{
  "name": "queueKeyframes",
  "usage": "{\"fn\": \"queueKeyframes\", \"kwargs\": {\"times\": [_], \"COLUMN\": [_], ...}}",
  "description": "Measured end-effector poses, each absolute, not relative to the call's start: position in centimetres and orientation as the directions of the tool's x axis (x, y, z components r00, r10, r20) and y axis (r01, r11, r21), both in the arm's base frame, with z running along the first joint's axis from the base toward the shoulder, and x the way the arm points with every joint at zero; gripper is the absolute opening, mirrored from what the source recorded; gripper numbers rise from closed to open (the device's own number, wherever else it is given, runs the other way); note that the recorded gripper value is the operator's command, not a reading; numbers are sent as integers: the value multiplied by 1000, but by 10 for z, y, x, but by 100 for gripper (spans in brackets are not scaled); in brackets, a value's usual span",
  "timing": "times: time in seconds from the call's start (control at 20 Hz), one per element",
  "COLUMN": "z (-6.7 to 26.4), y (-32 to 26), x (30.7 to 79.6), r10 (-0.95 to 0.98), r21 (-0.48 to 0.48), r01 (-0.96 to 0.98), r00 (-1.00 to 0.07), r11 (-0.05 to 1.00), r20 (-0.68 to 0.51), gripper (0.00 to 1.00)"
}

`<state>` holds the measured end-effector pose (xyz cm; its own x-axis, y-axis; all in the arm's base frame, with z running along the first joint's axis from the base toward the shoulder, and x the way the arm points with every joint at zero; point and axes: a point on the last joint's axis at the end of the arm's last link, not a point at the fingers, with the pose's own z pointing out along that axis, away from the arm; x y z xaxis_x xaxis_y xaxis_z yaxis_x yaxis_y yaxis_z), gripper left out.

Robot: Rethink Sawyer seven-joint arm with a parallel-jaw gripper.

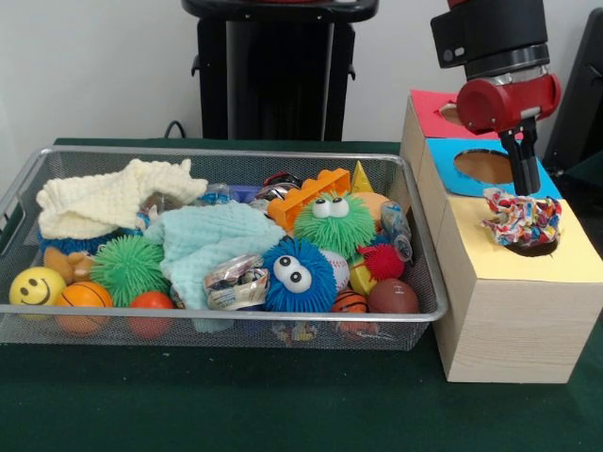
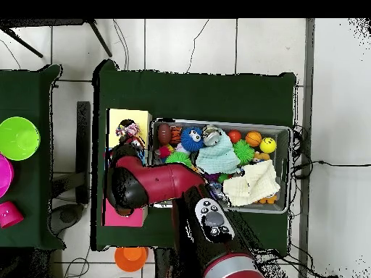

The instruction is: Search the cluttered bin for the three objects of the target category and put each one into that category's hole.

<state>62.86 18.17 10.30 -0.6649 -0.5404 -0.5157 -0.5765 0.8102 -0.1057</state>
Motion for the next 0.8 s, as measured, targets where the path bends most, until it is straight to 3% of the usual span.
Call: {"fn": "queueKeyframes", "kwargs": {"times": [0.8], "z": [116], "y": [183], "x": [633], "r10": [-547], "r21": [-127], "r01": [-577], "r00": [-649], "r11": [807], "r20": [-528], "gripper": [0]}}
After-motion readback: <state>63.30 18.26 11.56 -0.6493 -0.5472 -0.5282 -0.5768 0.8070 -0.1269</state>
